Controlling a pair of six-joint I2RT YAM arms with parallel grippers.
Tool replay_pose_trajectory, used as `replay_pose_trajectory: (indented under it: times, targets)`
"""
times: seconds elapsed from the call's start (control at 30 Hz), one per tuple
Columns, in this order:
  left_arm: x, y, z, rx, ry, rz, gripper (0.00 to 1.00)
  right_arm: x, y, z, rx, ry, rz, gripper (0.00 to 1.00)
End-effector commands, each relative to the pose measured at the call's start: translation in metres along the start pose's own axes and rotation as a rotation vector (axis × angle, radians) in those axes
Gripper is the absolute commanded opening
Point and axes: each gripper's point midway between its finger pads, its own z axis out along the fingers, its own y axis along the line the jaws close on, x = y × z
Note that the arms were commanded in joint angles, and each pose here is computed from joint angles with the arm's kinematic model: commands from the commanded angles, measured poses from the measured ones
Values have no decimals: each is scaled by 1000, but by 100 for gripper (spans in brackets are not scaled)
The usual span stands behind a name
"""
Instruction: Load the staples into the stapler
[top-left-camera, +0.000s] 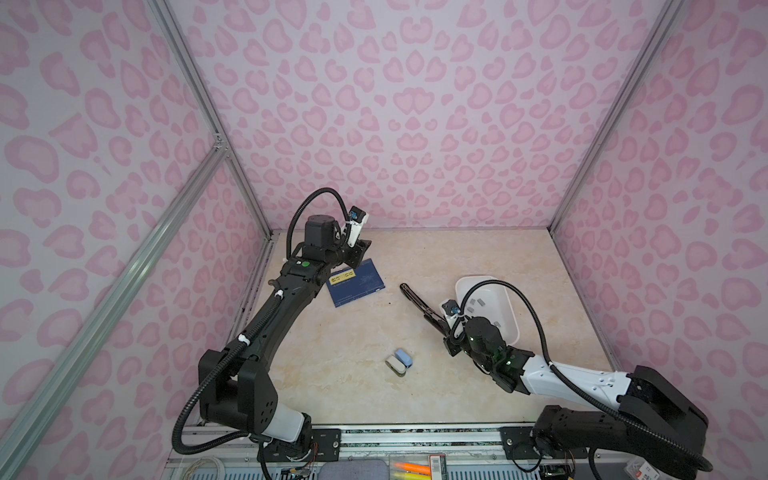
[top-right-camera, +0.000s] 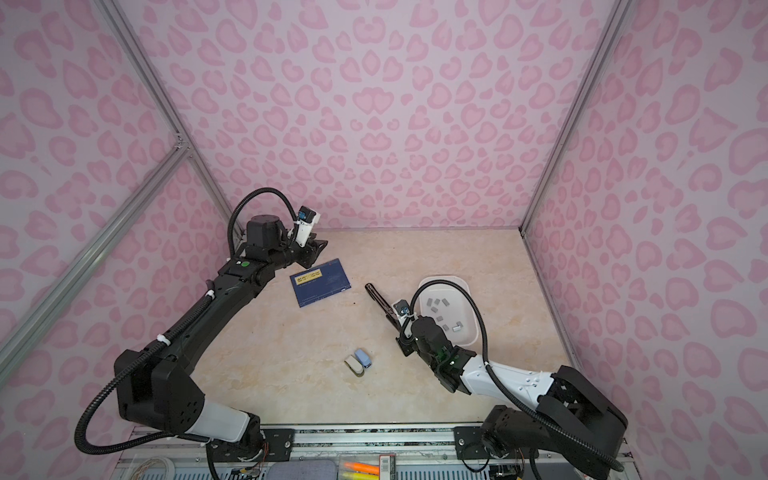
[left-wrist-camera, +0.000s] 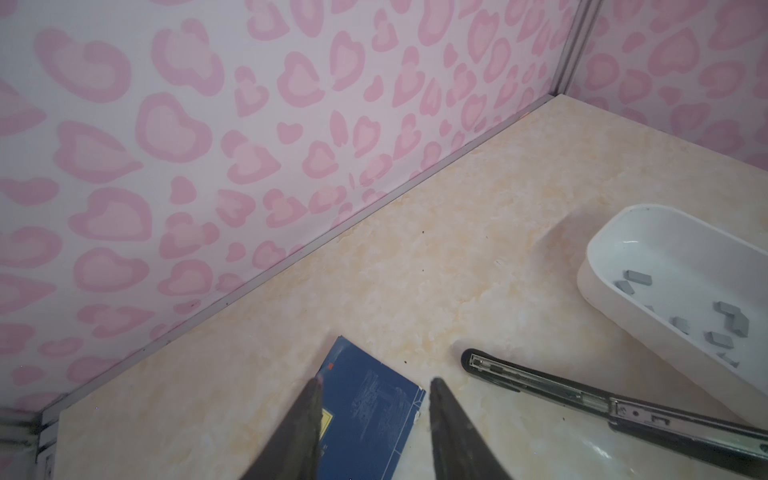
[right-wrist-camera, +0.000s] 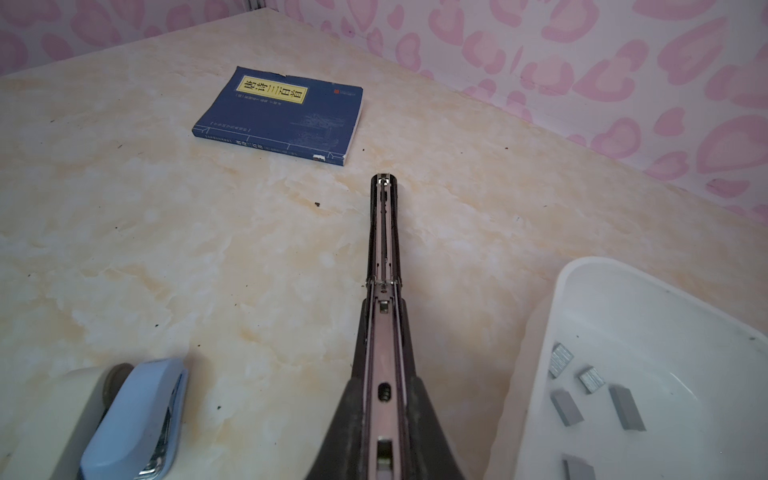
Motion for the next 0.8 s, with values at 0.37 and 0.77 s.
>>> replay_pose_trajectory:
  times: [0.37, 0.77]
  targets:
    - [11, -15, -55, -4, -134, -355, 67, -4, 10, 7, 47, -144, 129, 0]
    - [67, -42, -95, 6, -118, -484, 67, 31, 23, 3, 72, -150, 140, 18]
